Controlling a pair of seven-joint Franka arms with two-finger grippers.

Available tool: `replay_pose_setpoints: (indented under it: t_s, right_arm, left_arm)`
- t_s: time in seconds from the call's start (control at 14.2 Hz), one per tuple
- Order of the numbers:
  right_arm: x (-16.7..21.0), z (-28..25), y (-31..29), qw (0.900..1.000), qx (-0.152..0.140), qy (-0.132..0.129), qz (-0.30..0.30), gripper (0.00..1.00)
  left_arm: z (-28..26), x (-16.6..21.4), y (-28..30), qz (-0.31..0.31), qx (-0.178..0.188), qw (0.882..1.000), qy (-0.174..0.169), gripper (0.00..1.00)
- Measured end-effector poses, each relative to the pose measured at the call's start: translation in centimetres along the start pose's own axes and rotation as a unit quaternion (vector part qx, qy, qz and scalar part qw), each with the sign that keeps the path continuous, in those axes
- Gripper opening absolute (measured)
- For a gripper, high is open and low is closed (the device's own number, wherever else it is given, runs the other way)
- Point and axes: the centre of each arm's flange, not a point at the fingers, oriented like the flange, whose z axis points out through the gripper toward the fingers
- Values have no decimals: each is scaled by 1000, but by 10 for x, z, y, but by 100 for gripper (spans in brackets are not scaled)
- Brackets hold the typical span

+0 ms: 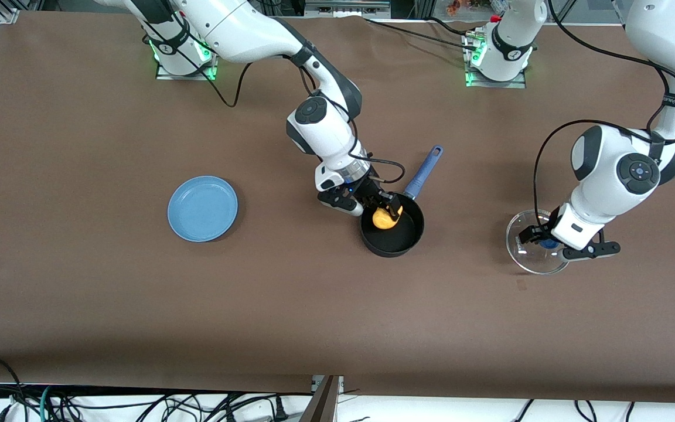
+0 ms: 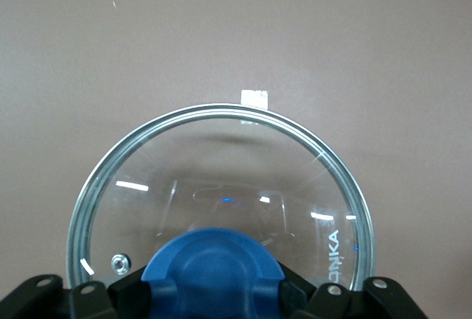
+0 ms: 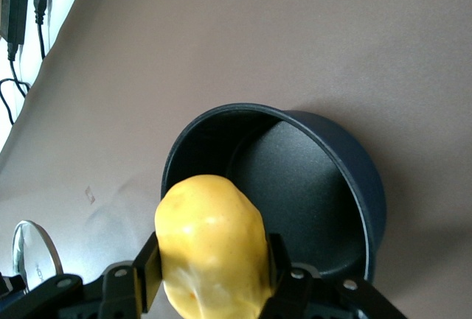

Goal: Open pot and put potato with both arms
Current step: 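Lower the potato into the saucepan and open the right gripper, then withdraw the right gripper while the left gripper sets the lid down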

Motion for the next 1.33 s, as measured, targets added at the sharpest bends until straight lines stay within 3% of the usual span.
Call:
replay_pose_setpoints:
  t_s: [0.35, 0.42, 0.63, 0.7, 0.77, 0.91, 1.12, 1.33]
  right_arm:
    - [-2, 15, 12, 1000, 2, 1, 0, 60]
    - [-4, 16, 13, 1000, 2, 1, 0, 65]
    - [-4, 12, 4, 1000, 10, 3, -4, 96]
    - [-1, 8, -2, 1000, 11, 5, -6, 100]
    - [2, 5, -8, 1000, 1, 4, -10, 100]
    - [12, -3, -19, 998, -48, 7, -39, 100]
    - [39, -27, -32, 989, -115, 4, -97, 100]
    - [84, -61, -29, 966, -177, -21, -185, 100]
  left_arm:
    - [22, -26, -9, -1, -9, 1000, 10, 45]
    - [28, -32, -10, -1, -12, 1000, 14, 45]
    - [41, -47, -11, 0, -18, 1000, 16, 45]
    - [43, -49, -11, 1, -18, 1000, 15, 45]
    - [45, -51, -12, 6, -15, 1000, 13, 45]
    - [48, -53, -19, 19, -4, 1000, 14, 45]
    - [54, -55, -39, 19, 1, 1000, 19, 45]
    - [65, -58, -41, 19, -6, 1000, 19, 45]
